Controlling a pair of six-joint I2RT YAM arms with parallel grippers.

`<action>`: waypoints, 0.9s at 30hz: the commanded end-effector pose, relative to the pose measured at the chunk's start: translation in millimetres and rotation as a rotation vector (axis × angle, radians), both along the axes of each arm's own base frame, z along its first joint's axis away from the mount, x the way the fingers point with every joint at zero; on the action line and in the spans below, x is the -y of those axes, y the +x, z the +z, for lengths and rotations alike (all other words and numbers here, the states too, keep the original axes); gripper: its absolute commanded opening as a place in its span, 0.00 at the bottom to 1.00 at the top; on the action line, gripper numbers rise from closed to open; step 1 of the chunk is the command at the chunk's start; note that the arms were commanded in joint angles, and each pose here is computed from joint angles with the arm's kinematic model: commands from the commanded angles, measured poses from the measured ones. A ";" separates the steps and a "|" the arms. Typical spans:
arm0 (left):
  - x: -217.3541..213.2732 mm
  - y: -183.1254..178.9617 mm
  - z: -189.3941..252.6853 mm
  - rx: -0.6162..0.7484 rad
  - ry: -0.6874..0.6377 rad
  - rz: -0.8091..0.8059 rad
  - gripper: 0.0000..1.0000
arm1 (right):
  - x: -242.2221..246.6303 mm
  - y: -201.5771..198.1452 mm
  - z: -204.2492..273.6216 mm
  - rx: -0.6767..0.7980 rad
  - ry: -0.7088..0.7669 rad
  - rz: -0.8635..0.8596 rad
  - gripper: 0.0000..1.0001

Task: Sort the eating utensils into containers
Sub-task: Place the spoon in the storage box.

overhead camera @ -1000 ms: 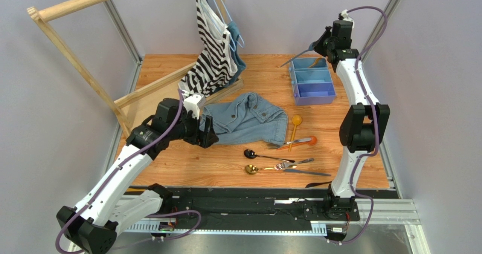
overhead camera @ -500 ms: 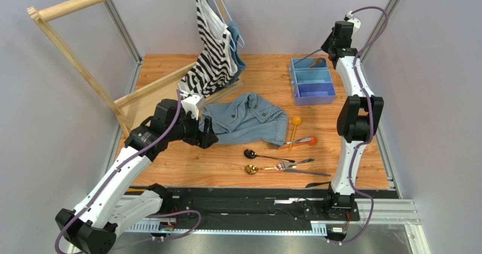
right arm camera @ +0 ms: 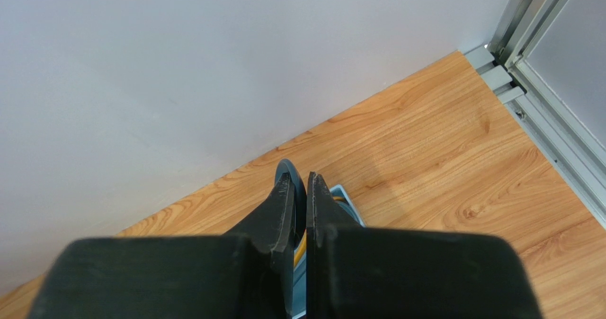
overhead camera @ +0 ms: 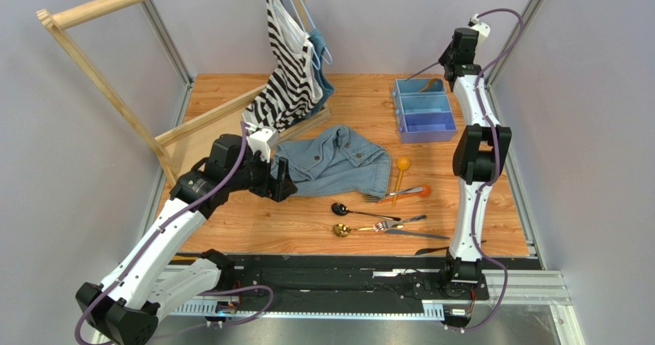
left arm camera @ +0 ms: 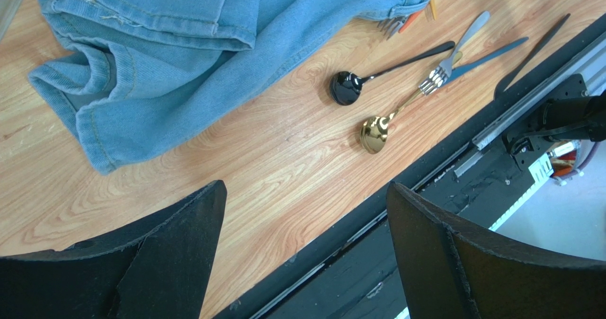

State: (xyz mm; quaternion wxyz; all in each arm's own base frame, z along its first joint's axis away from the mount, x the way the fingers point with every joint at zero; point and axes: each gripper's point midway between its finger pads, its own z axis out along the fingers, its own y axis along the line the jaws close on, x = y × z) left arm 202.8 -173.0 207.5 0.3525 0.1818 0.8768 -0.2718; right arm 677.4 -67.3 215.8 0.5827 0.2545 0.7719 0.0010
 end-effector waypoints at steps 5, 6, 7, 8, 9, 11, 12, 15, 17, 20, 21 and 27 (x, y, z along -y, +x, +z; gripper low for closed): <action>0.9 6.0 0.3 0.012 0.000 0.000 0.91 | 0.3 8.7 -15.7 0.031 0.014 0.000 0.00; 0.7 5.7 0.0 0.012 0.000 0.000 0.91 | -0.5 8.7 -14.5 0.040 0.016 0.004 0.00; 0.5 5.6 -1.2 0.006 0.003 0.002 0.91 | -2.0 6.9 -24.5 0.022 0.020 0.011 0.00; 0.5 5.8 -0.6 0.009 0.003 0.002 0.91 | -3.4 6.4 -25.1 0.021 0.022 0.014 0.00; 0.5 5.9 -1.0 0.008 0.003 0.002 0.91 | -4.5 4.5 -28.0 0.009 0.028 0.017 0.01; 0.3 6.1 -1.1 0.008 0.004 0.003 0.91 | -7.9 2.1 -34.3 -0.012 0.043 0.030 0.02; 0.5 6.4 -0.8 0.008 0.004 0.003 0.90 | -9.2 0.4 -32.9 -0.013 0.049 0.034 0.05; -0.9 7.0 -0.7 0.011 0.009 0.010 0.91 | -14.6 -3.9 -38.6 -0.022 0.063 0.053 0.11; -1.3 7.3 -0.8 0.012 0.011 0.012 0.91 | -15.6 -7.8 -40.0 -0.028 0.064 0.058 0.15; -1.3 6.8 -0.6 0.011 0.010 0.011 0.91 | -16.0 -13.1 -39.2 -0.030 0.062 0.060 0.29; -0.9 7.0 -0.7 0.011 0.009 0.010 0.91 | -16.3 -14.3 -38.0 -0.028 0.059 0.063 0.33; -1.6 7.4 -0.4 0.012 0.010 0.015 0.91 | -18.8 -20.7 -12.4 -0.001 0.056 0.079 0.55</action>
